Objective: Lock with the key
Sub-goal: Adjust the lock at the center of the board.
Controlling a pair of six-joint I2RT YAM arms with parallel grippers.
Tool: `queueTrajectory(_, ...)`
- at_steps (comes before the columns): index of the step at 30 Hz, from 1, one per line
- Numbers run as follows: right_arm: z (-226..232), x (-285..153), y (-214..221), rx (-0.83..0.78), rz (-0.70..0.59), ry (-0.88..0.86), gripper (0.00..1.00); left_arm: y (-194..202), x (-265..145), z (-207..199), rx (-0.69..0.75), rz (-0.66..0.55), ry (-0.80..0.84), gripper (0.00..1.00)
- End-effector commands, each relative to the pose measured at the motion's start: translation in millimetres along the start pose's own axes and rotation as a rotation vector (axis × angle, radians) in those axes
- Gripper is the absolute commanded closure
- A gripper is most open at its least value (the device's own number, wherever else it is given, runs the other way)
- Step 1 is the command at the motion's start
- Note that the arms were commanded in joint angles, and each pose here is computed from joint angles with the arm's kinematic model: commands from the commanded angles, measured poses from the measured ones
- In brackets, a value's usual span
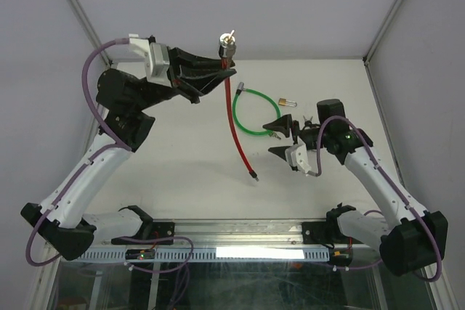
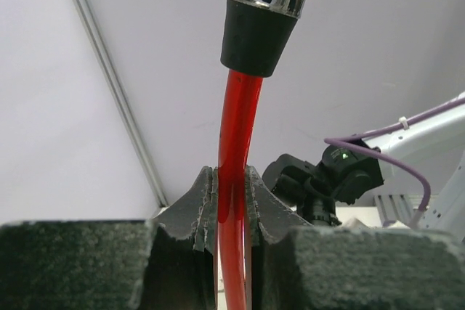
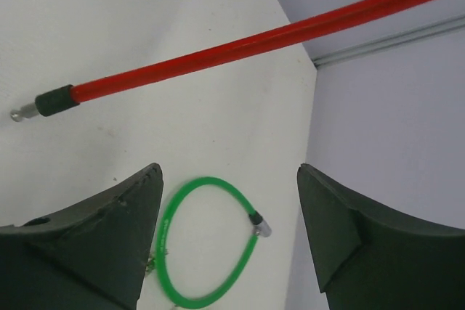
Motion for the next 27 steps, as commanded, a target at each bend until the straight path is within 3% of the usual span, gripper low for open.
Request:
queueTrajectory(1,-19,-2,-23,-0.294,-0.008,-0.067,0.22,-31,12,16,-0.084,-0.029,0.007,1.0)
queueTrajectory(7,-19,1,-35,-0.428,0.015,-0.148,0.21,-18,23,52,-0.305,-0.017,0.068,1.0)
queueTrajectory(8,-19,2,-35,-0.451,0.024,-0.161,0.21,3,28,65,-0.379,0.008,0.083,1.0)
queueTrajectory(13,-21,8,-35,-0.557,0.043,-0.22,0.19,32,42,77,-0.614,0.052,0.236,1.0)
queueTrajectory(18,-15,15,-25,-0.653,0.091,-0.294,0.18,46,43,77,-0.685,0.059,0.301,1.0)
queueTrajectory(27,-11,30,-2,-0.764,0.173,-0.411,0.17,59,47,77,-0.743,0.069,0.281,1.0)
Point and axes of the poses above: each gripper's point midway between its finger pads, its own x axis out along the fingers, its own z axis along the line the jaws close on, y = z × x, the point moved 3 cm from there along -x, back along the fingers, and after that the axes turned 2 degrees about x, right-handed, at the moved point
